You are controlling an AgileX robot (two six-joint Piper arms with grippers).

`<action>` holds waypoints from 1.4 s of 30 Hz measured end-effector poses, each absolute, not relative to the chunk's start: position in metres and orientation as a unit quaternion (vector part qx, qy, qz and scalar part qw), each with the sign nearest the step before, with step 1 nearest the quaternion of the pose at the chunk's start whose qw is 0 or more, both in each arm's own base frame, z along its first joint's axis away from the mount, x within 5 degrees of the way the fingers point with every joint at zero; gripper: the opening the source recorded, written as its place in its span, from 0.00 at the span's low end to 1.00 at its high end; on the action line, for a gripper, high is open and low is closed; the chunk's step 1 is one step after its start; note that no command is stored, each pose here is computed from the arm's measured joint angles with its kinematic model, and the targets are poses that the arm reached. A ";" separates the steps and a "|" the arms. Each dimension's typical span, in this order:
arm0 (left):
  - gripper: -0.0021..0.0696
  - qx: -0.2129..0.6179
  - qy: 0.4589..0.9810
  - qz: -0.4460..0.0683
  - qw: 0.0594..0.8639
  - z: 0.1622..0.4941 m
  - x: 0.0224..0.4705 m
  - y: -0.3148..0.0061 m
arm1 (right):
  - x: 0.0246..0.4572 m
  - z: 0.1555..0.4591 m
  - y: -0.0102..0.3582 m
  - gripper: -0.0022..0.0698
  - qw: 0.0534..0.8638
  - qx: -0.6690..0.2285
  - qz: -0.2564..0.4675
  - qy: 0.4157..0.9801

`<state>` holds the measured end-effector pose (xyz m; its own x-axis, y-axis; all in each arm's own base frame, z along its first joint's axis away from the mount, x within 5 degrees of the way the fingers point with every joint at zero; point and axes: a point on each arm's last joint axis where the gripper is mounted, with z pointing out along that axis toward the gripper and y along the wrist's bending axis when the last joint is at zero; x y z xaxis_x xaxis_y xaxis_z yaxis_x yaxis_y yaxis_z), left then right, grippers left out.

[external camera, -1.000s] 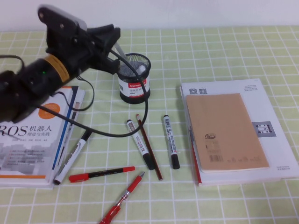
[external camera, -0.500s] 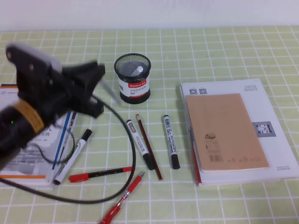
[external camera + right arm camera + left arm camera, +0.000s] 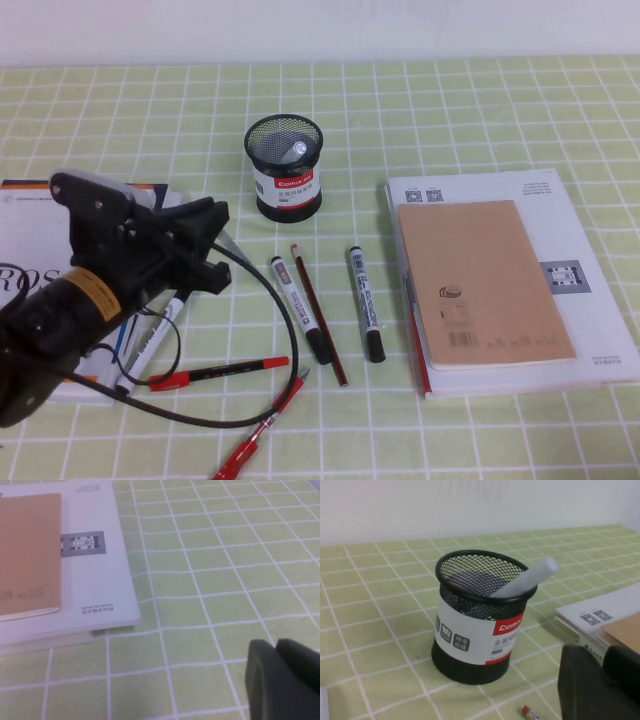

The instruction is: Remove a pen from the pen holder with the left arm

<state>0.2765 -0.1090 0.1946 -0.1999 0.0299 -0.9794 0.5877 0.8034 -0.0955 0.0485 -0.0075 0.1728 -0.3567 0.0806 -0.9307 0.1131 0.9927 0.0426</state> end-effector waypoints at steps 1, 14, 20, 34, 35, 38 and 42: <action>0.12 0.210 0.736 -0.237 0.599 0.194 0.277 -0.110 | 0.049 0.173 -0.008 0.01 0.564 0.059 -0.014 0.823; 0.55 0.175 0.711 -0.277 0.623 0.197 0.267 -0.108 | 0.049 0.173 -0.008 0.01 0.564 0.059 -0.014 0.823; 0.36 0.190 0.684 -0.312 0.632 0.213 0.248 -0.109 | 0.049 0.173 -0.008 0.01 0.564 0.059 -0.014 0.823; 0.03 0.332 0.629 -0.332 0.620 0.261 0.167 -0.106 | 0.049 0.173 -0.008 0.01 0.564 0.059 -0.014 0.823; 0.03 0.329 0.629 -0.329 0.623 0.265 0.163 -0.105 | 0.049 0.173 -0.008 0.01 0.564 0.059 -0.014 0.823; 0.03 0.312 0.623 -0.322 0.641 0.283 0.146 -0.097 | 0.049 0.173 -0.008 0.01 0.564 0.059 -0.014 0.823; 0.03 0.295 0.619 -0.318 0.655 0.299 0.121 -0.088 | 0.049 0.173 -0.008 0.01 0.564 0.059 -0.014 0.823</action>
<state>0.1213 -0.0881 0.2991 0.0330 -0.0518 -0.9981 0.7811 0.6244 -0.0066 0.0485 -0.0075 0.1728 -0.3567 0.0806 -0.9307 0.1131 0.9927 0.0426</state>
